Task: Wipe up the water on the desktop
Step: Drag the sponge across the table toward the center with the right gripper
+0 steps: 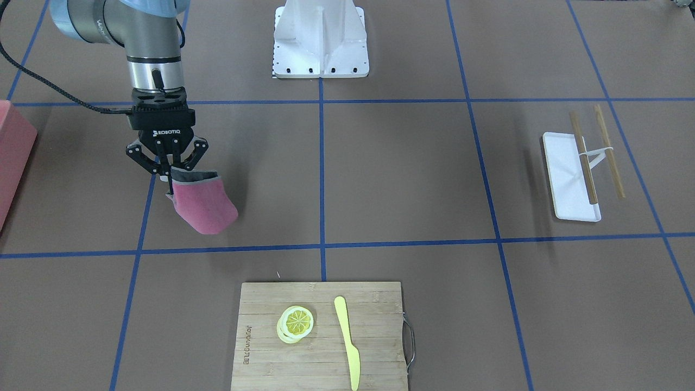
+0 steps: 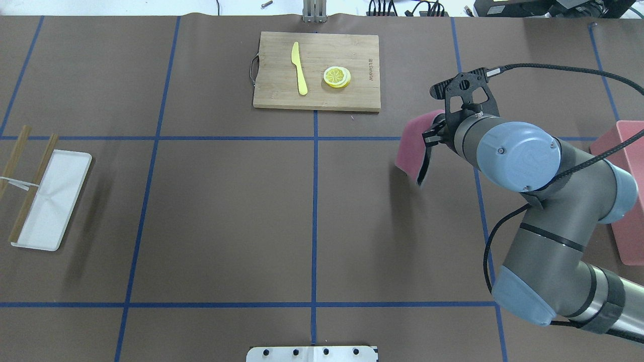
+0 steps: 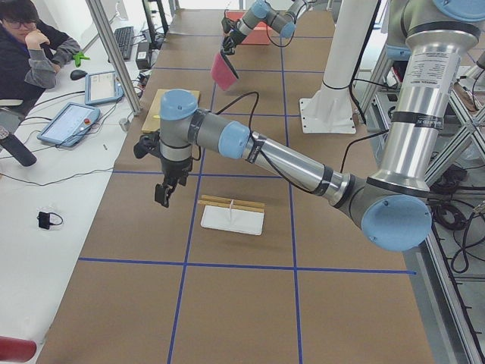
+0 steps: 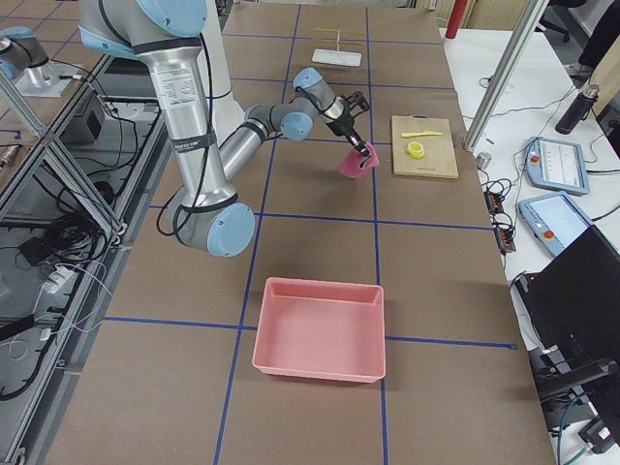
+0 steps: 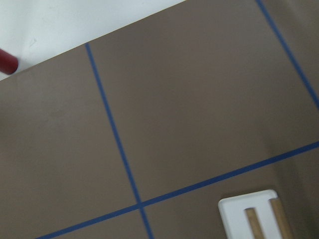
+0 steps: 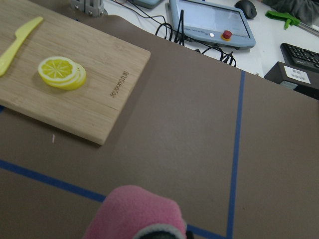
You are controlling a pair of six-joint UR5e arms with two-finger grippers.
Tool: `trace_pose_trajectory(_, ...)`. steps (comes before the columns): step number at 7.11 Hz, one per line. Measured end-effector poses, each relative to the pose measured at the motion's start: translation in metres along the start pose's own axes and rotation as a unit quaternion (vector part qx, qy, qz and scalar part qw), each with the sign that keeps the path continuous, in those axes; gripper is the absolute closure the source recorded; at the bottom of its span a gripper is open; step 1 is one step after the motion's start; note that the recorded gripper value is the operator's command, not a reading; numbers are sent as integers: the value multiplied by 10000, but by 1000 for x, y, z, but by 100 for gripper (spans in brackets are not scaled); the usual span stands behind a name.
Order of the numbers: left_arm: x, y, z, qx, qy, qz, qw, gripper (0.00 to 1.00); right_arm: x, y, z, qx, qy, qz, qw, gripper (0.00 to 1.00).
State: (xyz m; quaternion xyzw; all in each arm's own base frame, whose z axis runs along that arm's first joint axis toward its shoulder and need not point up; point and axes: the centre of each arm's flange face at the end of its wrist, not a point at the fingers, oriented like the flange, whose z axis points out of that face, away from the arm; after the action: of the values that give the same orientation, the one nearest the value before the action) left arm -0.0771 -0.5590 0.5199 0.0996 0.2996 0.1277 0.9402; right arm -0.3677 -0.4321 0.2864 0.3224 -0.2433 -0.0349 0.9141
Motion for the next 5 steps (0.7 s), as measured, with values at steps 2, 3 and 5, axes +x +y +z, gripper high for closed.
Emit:
trace_pose_trajectory(2,-55,42,34,-420,187,-546,9974,0,17,31,-4,-908,287,208,9952,100)
trace_pose_trajectory(3,-67,61,43,-428,411,-755,9954,0,18,42,1,-1110,351,401,9924,100)
trace_pose_trajectory(5,-70,77,51,-357,722,-881,9928,0,-9,70,13,-1348,398,772,9871,100)
